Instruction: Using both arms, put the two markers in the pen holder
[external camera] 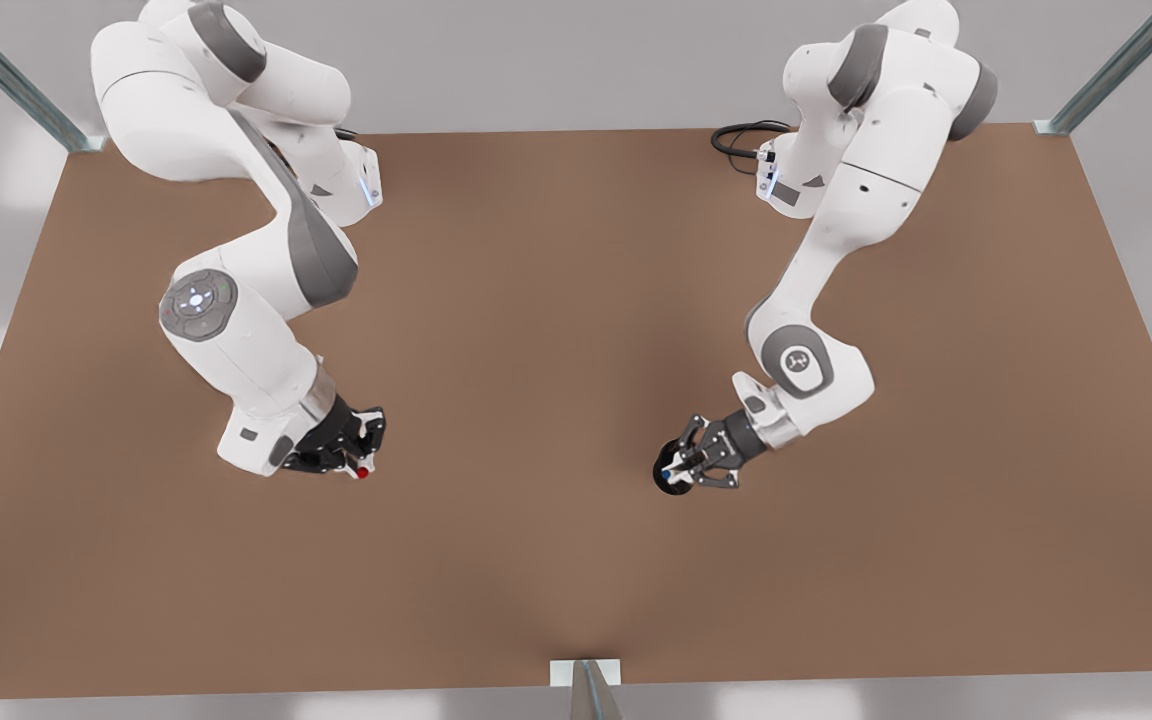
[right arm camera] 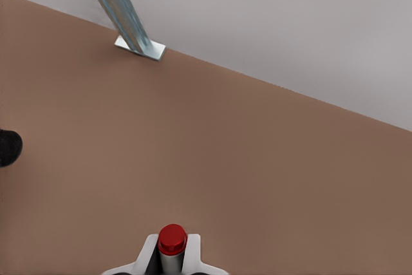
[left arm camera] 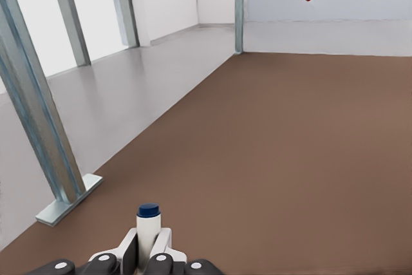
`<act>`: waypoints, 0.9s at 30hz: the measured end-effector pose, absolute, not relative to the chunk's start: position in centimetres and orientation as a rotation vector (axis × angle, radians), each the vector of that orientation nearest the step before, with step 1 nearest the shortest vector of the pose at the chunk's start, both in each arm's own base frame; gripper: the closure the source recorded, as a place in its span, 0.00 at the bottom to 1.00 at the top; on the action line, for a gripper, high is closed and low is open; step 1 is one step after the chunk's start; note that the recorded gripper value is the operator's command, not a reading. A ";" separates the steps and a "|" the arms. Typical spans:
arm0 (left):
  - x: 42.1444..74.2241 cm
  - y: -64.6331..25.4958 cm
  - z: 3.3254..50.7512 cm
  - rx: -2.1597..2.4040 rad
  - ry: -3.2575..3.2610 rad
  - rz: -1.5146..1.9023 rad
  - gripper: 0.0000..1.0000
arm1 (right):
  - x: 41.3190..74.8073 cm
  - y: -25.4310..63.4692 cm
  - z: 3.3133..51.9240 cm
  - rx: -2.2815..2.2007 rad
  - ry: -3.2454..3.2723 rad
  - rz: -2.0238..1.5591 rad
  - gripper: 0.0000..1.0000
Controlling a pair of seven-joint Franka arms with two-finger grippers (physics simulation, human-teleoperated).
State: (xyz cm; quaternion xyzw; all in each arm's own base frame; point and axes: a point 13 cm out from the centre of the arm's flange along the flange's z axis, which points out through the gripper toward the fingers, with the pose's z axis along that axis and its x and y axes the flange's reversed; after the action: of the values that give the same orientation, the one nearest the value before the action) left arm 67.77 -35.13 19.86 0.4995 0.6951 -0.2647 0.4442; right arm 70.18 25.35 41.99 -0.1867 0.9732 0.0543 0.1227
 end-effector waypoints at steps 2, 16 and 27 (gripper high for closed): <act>67.6 -34.7 18.5 1.279 1.698 -0.623 0.78 | 70.1 27.9 41.6 -0.526 2.829 0.186 0.79; 71.2 -15.2 31.4 1.835 1.363 -0.194 0.00 | 70.2 46.9 38.6 -0.455 2.519 0.545 0.79; 63.4 -9.5 47.8 2.034 2.206 -0.054 0.00 | 67.3 61.7 35.6 -0.526 2.242 0.567 0.79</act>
State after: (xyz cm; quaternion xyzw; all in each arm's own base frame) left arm 63.40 -9.45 47.83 0.6760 0.7334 -0.0181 0.0703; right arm 67.31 61.70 35.65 -0.2056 0.8761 0.2217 0.3755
